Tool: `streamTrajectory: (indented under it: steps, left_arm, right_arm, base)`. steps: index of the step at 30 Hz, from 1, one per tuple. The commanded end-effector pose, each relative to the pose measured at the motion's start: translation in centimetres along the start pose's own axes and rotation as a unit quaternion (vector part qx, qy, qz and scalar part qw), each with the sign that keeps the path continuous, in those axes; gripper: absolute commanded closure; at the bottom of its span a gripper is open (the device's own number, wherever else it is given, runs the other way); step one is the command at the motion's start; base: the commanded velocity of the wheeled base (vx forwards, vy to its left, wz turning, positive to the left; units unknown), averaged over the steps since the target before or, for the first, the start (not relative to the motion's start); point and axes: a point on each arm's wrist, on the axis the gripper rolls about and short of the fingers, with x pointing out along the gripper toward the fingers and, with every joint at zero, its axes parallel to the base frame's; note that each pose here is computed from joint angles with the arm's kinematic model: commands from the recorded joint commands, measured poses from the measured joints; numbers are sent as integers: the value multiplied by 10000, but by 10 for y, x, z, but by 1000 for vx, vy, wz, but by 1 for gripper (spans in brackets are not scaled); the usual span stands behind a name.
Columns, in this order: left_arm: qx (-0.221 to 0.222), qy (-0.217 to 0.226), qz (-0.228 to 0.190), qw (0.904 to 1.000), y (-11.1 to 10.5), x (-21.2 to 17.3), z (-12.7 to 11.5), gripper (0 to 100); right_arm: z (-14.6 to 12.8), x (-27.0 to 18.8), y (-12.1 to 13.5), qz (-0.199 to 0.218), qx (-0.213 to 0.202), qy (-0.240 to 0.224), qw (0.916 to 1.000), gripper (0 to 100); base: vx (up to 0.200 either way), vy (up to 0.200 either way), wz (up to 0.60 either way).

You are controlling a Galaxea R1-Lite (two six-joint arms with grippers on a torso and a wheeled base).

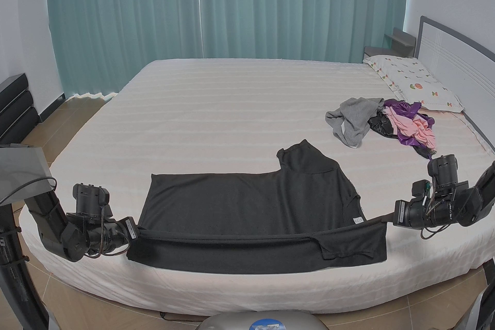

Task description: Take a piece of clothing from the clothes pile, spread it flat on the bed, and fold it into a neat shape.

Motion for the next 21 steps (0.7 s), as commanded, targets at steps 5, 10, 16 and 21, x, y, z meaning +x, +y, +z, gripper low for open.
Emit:
streamTrajectory:
  steps: [5,10,16,21]
  left_arm:
    - [53,-72,-65,9999,2,-44,-13,100]
    - [69,-68,-89,9999,4,-57,-19,100]
    - [110,111,-4,9999,9,-63,-30,100]
    - [183,159,17,9997,11,-65,-33,100]
  right_arm:
    - [-26,-50,8,74,-121,-252,9996,100]
    - [-38,-64,8,69,-155,-286,9994,100]
    - [-51,-68,4,3,-143,-158,9998,100]
    - [-57,-72,2,-31,-197,-137,9997,100]
  base:
    - [0,0,0]
    - [0,0,0]
    - [0,0,0]
    - [0,0,0]
